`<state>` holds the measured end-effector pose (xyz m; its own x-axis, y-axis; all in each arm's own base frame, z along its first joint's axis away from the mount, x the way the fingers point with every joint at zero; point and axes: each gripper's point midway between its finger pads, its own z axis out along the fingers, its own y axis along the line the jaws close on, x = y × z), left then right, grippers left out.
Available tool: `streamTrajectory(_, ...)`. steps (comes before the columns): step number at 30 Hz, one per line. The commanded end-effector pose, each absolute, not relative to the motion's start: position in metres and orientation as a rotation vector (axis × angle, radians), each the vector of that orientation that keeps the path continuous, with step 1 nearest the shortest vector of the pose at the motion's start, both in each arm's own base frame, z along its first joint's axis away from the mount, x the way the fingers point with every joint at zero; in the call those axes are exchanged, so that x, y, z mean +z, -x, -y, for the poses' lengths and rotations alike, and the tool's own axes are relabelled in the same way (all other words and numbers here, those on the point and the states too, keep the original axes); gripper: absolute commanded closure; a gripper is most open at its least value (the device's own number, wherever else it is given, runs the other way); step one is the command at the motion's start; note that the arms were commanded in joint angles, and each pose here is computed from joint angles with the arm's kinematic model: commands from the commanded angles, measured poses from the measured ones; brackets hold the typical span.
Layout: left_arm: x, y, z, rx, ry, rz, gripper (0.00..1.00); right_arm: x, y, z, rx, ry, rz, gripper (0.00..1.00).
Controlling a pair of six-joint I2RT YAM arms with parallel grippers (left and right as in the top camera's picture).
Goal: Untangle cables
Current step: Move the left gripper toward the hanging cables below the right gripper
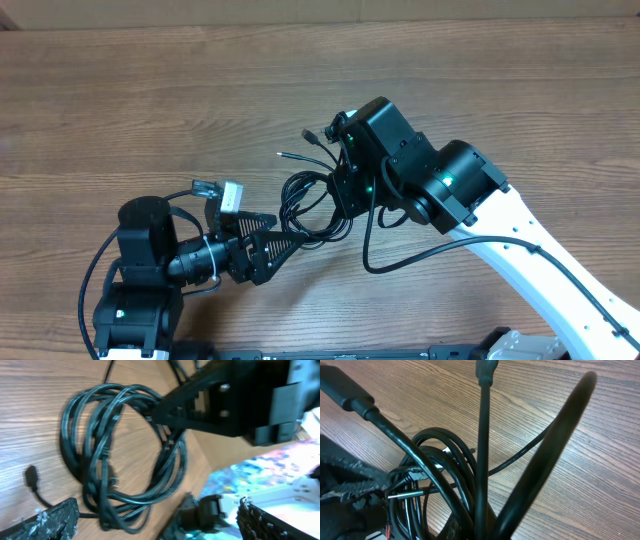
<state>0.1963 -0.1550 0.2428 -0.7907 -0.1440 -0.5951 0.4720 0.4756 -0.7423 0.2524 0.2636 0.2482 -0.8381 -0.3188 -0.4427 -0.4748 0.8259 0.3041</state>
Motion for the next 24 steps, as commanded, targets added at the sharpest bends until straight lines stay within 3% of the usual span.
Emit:
streamTrajectory(1, 0.231, -0.204, 0.147, -1.193, -0.323, -2.129, 0.00, 0.263, -0.256, -0.267, 0.600, 0.602, -2.584, 0.96)
streamTrajectory(15, 0.218, -0.221, 0.133, -1.029, -0.265, -2.164, 0.00, 0.271, -0.249, -0.283, 0.740, 0.639, -2.558, 0.96)
streamTrajectory(17, 0.217, -0.223, 0.131, -1.017, -0.258, -2.168, 0.14, 0.273, -0.247, -0.286, 0.766, 0.648, -2.556, 0.96)
streamTrajectory(18, 0.217, -0.223, 0.131, -1.014, -0.256, -2.168, 0.28, 0.274, -0.245, -0.288, 0.784, 0.654, -2.555, 0.96)
streamTrajectory(19, 0.217, -0.224, 0.130, -1.004, -0.250, -2.171, 0.53, 0.275, -0.243, -0.290, 0.805, 0.662, -2.553, 0.96)
streamTrajectory(22, 0.216, -0.225, 0.129, -1.001, -0.232, -2.174, 0.90, 0.276, -0.241, -0.292, 0.831, 0.670, -2.550, 0.95)
streamTrajectory(24, 0.216, -0.227, 0.127, -1.002, -0.195, -2.182, 0.96, 0.276, -0.241, -0.292, 0.830, 0.670, -2.551, 0.95)
